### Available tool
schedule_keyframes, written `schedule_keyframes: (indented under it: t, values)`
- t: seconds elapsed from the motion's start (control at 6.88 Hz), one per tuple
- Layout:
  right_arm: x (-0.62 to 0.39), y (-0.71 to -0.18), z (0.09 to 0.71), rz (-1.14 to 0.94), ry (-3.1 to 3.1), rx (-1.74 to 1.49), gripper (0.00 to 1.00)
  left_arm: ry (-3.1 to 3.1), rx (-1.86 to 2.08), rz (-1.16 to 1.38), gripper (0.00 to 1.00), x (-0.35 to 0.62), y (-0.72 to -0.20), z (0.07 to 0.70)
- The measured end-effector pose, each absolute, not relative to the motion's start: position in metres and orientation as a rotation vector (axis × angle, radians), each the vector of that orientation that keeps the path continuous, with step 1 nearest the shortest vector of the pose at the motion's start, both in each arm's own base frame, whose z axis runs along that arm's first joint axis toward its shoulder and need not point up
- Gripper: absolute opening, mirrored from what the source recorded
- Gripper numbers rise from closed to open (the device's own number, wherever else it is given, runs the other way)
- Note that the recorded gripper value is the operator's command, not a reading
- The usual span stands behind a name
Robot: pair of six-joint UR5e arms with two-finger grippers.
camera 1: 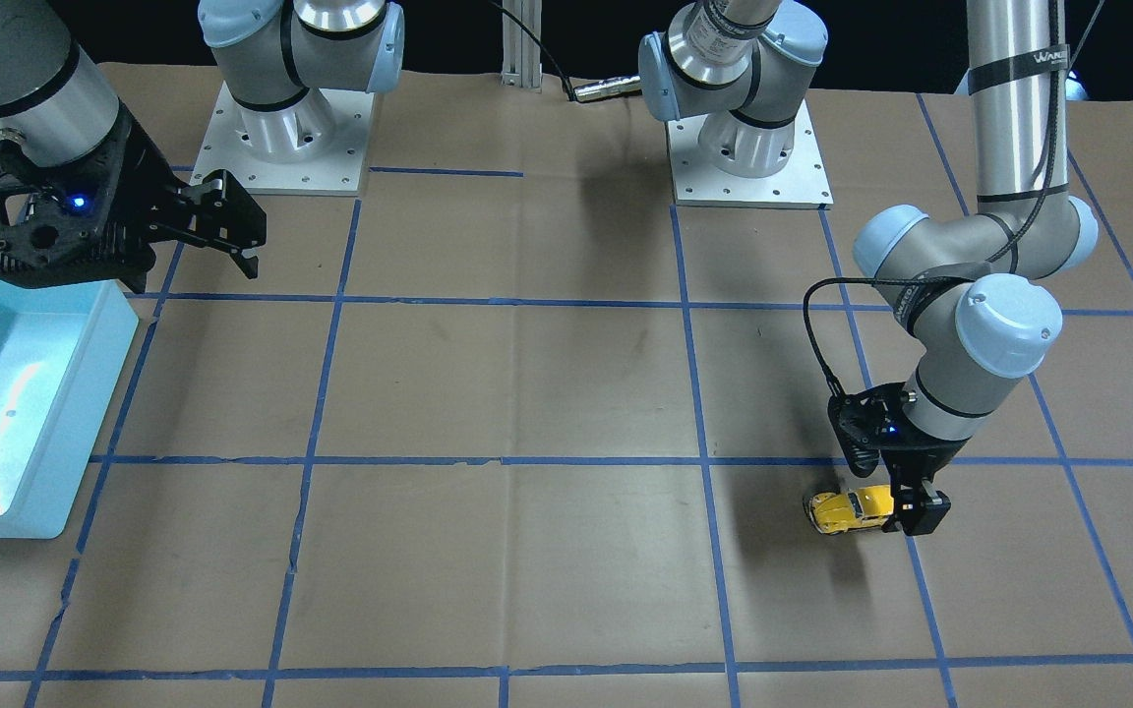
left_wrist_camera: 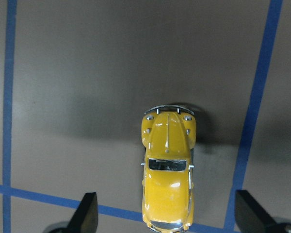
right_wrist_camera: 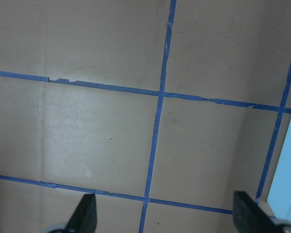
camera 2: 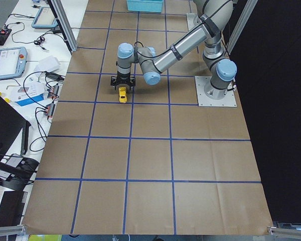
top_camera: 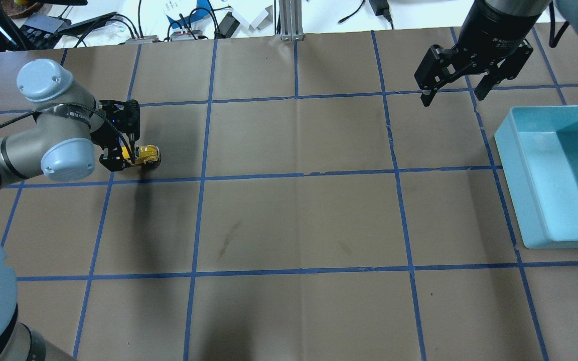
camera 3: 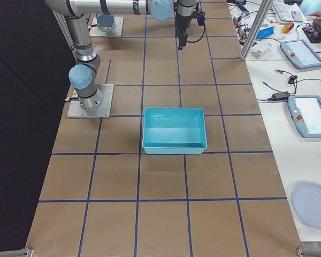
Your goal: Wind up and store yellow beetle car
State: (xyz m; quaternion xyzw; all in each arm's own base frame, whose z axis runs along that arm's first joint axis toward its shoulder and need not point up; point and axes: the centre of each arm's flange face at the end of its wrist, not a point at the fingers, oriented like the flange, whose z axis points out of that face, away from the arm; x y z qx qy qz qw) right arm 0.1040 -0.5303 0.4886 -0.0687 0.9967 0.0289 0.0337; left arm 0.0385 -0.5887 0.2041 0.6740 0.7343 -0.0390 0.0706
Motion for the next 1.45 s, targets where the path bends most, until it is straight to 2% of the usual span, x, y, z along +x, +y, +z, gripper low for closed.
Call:
schedule_keyframes:
  t: [0.29,0.44,0.58,0.73,0.87,1.02,1.16,1.45]
  values:
    - [0.103,-0.531,0.488,0.091,3.066,-0.212,1.00,2.202,2.045,-0.108,0.95,0.041,-0.592,0.186]
    - [0.103,-0.531,0.488,0.092,3.066,-0.210,1.00,2.205,2.045,-0.105,0.88,0.042,-0.593,0.183]
    - [0.103,-0.531,0.488,0.092,3.066,-0.208,1.00,2.207,2.045,-0.102,0.76,0.042,-0.594,0.182]
    - [0.103,-0.531,0.487,0.091,3.065,-0.208,1.00,2.207,2.044,-0.101,0.54,0.042,-0.594,0.182]
    - [0.101,-0.532,0.487,0.091,3.067,-0.204,1.00,2.205,2.043,-0.101,0.28,0.042,-0.594,0.182]
    - [0.098,-0.533,0.487,0.089,3.071,-0.197,1.00,2.204,2.043,-0.102,0.13,0.042,-0.594,0.182]
    - [0.095,-0.534,0.487,0.086,3.084,-0.193,1.00,2.203,2.042,-0.102,0.04,0.042,-0.594,0.183]
    - [0.093,-0.534,0.487,0.084,3.107,-0.181,1.00,2.189,2.045,-0.116,0.00,0.042,-0.597,0.189]
